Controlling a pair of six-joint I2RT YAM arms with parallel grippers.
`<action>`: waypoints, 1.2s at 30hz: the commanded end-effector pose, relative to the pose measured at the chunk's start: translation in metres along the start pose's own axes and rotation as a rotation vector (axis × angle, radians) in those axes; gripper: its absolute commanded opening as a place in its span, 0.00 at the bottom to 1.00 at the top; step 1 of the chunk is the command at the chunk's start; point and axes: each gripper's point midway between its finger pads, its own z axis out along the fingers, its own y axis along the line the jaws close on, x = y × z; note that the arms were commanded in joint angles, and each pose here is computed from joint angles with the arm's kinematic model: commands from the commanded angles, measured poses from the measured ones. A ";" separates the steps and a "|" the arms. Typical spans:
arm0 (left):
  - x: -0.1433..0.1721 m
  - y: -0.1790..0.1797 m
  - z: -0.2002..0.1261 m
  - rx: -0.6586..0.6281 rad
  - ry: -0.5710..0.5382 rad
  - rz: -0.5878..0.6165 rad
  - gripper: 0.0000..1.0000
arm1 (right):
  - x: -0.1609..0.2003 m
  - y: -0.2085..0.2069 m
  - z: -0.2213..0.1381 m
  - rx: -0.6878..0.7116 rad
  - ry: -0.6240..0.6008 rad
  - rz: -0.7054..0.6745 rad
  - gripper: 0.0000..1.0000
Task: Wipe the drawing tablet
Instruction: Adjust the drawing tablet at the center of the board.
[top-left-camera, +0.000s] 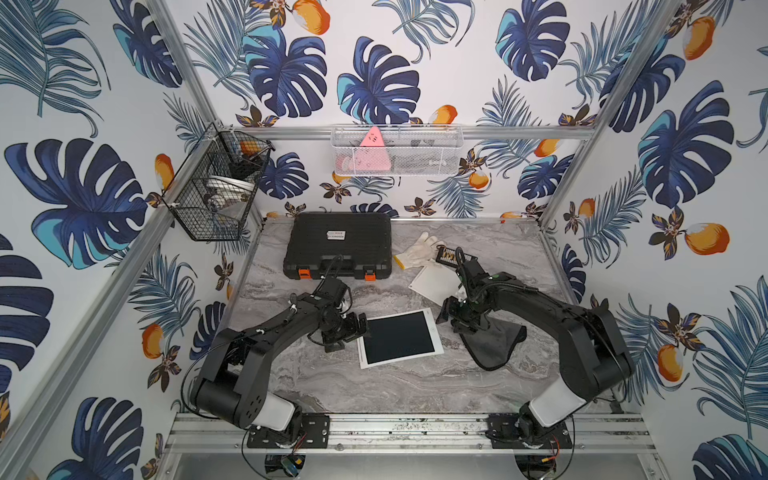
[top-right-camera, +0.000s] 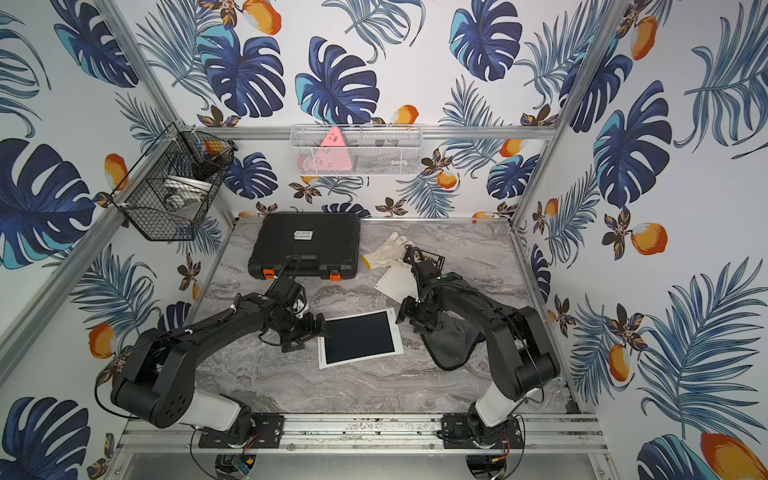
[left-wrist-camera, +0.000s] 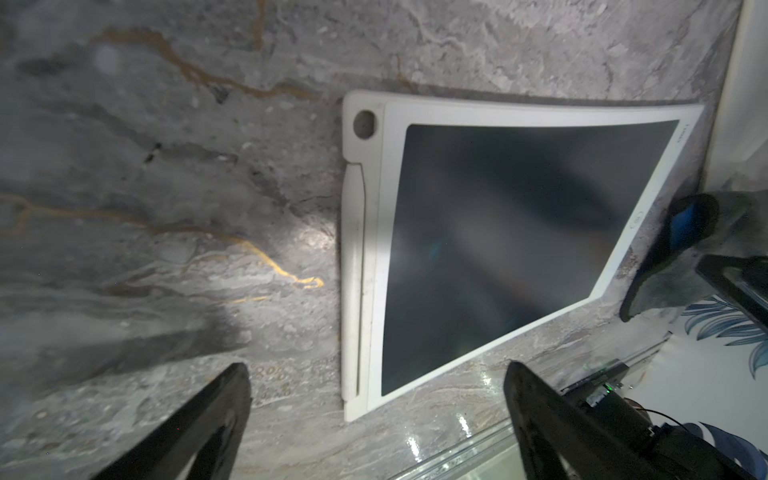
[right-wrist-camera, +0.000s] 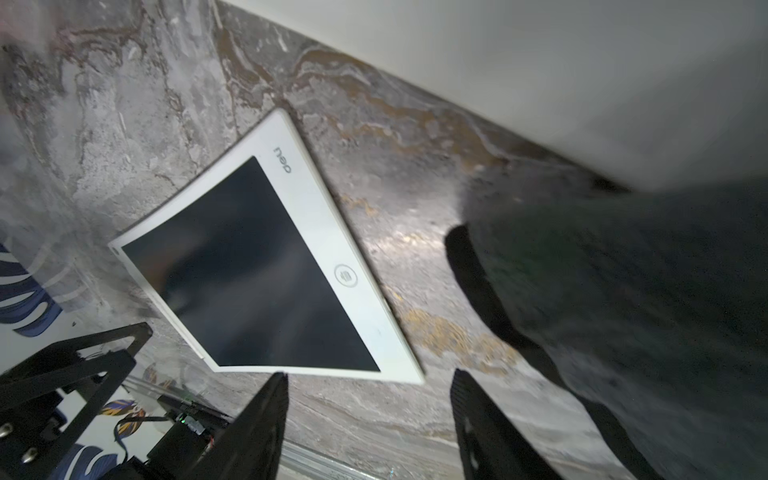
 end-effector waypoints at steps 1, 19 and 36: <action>-0.001 -0.010 0.003 0.068 0.012 -0.020 0.99 | -0.009 0.026 0.015 -0.123 0.037 -0.080 0.67; -0.002 0.014 0.025 0.033 0.067 -0.074 0.99 | 0.017 0.008 0.056 -0.225 0.206 -0.064 0.65; -0.017 0.049 0.034 -0.048 0.070 -0.067 0.99 | 0.021 0.031 0.052 -0.433 0.152 -0.042 0.55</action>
